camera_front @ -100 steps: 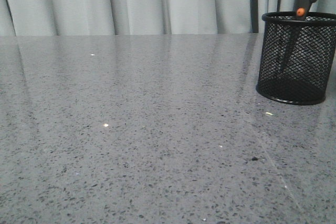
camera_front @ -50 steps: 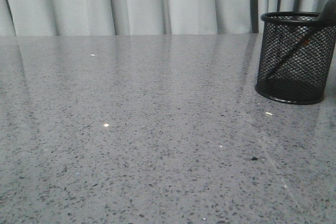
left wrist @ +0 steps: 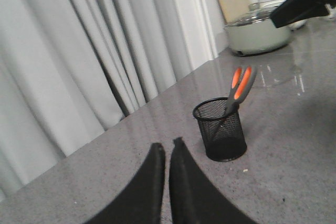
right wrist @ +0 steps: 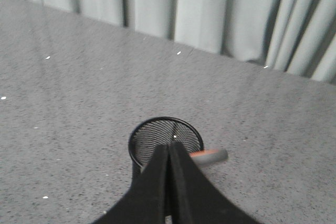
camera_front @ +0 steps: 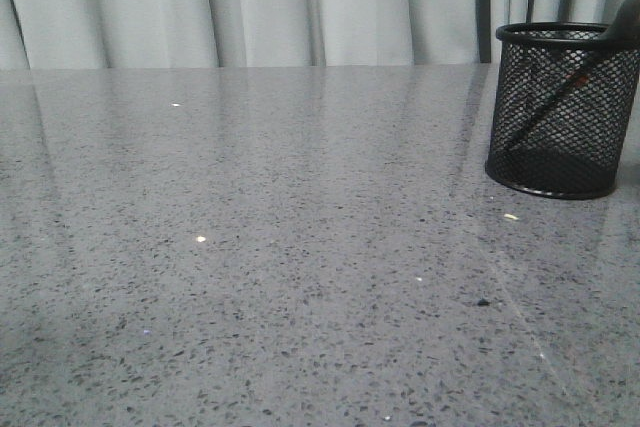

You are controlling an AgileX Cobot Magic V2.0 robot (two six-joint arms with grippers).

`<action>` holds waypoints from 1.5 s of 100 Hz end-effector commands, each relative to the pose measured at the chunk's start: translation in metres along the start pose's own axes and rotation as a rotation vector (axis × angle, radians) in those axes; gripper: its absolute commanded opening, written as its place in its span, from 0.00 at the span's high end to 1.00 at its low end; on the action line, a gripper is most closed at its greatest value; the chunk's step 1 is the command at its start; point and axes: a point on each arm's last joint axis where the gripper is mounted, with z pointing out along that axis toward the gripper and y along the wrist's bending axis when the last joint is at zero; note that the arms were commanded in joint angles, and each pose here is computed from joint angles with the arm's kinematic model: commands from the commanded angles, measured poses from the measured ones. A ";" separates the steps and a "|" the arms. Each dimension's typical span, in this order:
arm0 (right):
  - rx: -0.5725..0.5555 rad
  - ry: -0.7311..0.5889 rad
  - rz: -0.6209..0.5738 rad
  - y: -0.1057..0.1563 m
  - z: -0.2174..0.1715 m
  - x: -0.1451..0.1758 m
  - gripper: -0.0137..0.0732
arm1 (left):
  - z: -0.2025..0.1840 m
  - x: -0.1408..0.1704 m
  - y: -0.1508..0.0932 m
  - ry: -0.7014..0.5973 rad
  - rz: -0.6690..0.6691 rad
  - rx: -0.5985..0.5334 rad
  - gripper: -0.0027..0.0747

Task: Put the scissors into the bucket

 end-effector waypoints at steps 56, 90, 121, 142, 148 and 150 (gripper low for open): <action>0.135 -0.344 -0.026 0.013 -0.049 0.055 0.90 | 0.004 -0.002 -0.004 -0.106 -0.004 0.022 0.99; 0.135 -0.344 -0.026 0.013 -0.049 0.055 0.90 | 0.004 -0.002 -0.004 -0.106 -0.004 0.022 0.99; 0.135 -0.344 -0.026 0.013 -0.049 0.055 0.90 | 0.004 0.000 -0.005 -0.094 -0.008 0.017 0.99; 0.135 -0.344 -0.026 0.013 -0.049 0.055 0.90 | 0.002 0.031 0.001 0.016 0.037 -0.133 0.99; 0.135 -0.344 -0.026 0.013 -0.049 0.055 0.90 | -0.001 0.049 0.001 0.035 0.004 -0.201 0.99; 0.135 -0.344 -0.026 0.013 -0.049 0.055 0.90 | -0.003 0.055 0.000 0.037 -0.010 -0.225 0.99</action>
